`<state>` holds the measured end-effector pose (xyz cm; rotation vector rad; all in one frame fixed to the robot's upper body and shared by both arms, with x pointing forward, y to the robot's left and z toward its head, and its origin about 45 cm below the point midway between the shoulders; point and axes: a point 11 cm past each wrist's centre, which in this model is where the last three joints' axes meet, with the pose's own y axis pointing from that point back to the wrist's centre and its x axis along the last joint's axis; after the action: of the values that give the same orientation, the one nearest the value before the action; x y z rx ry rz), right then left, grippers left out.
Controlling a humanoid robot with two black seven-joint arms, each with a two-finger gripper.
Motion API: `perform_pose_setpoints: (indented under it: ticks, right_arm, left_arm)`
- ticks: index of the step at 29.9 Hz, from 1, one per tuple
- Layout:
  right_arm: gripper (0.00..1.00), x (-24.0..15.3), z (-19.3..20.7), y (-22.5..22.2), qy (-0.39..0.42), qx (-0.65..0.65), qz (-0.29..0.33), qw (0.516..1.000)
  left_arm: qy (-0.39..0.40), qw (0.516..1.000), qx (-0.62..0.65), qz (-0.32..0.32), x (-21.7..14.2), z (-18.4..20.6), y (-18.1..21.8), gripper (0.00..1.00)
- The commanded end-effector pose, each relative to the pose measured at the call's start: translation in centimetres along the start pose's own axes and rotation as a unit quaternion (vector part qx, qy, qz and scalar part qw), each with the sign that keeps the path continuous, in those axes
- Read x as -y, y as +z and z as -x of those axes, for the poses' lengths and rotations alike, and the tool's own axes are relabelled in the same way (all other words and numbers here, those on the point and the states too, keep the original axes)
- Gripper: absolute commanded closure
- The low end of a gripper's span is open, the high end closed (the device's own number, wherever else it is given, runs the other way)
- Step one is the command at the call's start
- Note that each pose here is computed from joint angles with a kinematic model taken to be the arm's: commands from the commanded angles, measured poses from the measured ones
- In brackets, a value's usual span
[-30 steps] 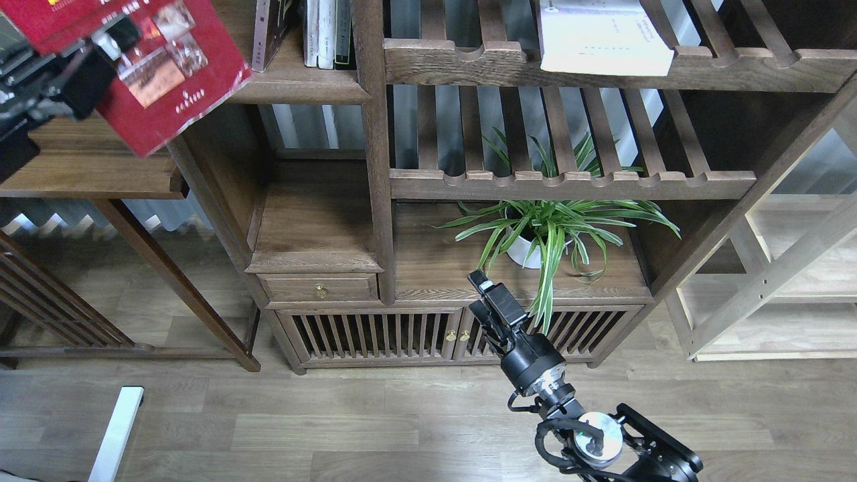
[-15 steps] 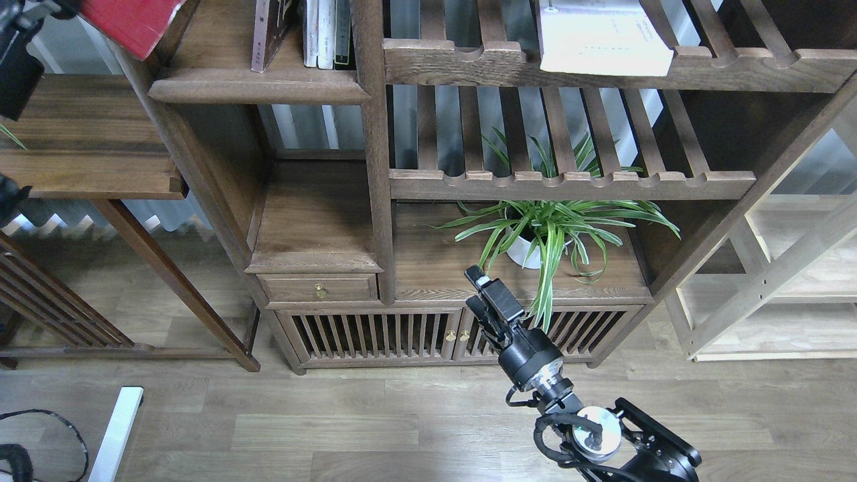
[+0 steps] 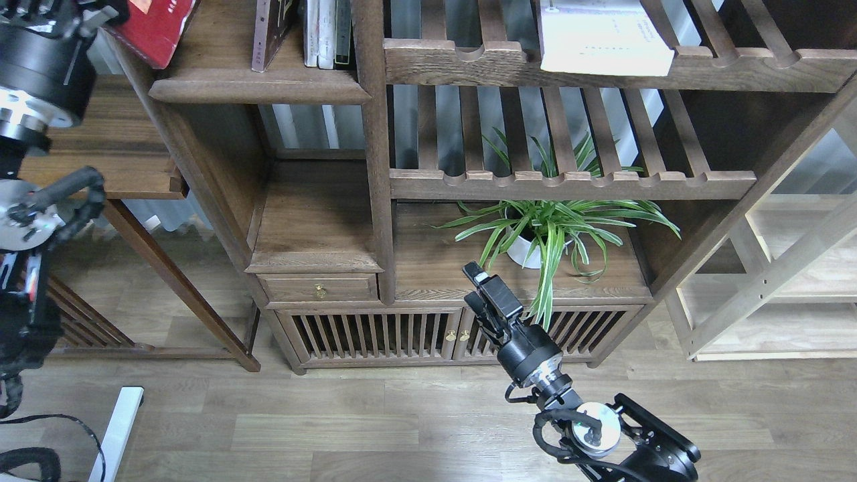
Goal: Organize books on shelf
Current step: 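Push the red book into the top shelf with the left gripper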
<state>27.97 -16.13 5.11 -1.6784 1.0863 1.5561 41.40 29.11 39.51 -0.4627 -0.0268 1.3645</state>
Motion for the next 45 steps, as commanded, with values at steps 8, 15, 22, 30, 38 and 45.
perform_pose_setpoints:
  ticks: [8,15,22,30,38,45]
  right_arm:
    - [0.01,-0.1,-0.1,0.6,0.001,0.0,0.009,1.0]
    - [0.01,-0.4,-0.4,0.7,0.005,0.003,0.007,1.0]
    - [0.01,-0.4,-0.4,0.7,0.006,0.004,0.007,1.0]
    - [0.01,-0.5,-0.4,0.8,0.005,0.005,0.007,1.0]
    - [0.01,-0.9,-0.7,1.1,0.009,0.008,0.008,1.0]
    - [0.01,-1.1,-0.6,1.3,0.008,0.01,0.009,1.0]
  left_arm:
    - [0.027,0.999,0.017,-0.011,1.8,0.6,-1.2,1.0]
    - [0.013,0.999,0.041,-0.025,3.4,1.7,-2.0,1.0]
    - [0.008,0.997,0.072,-0.039,5.5,2.6,-2.3,1.0]
    - [0.009,0.993,0.109,-0.045,7.7,2.5,-2.5,0.99]
    - [0.024,0.99,0.126,-0.053,8.7,1.4,-3.2,0.99]
    - [0.031,0.988,0.137,-0.057,9.9,1.1,-4.1,0.98]
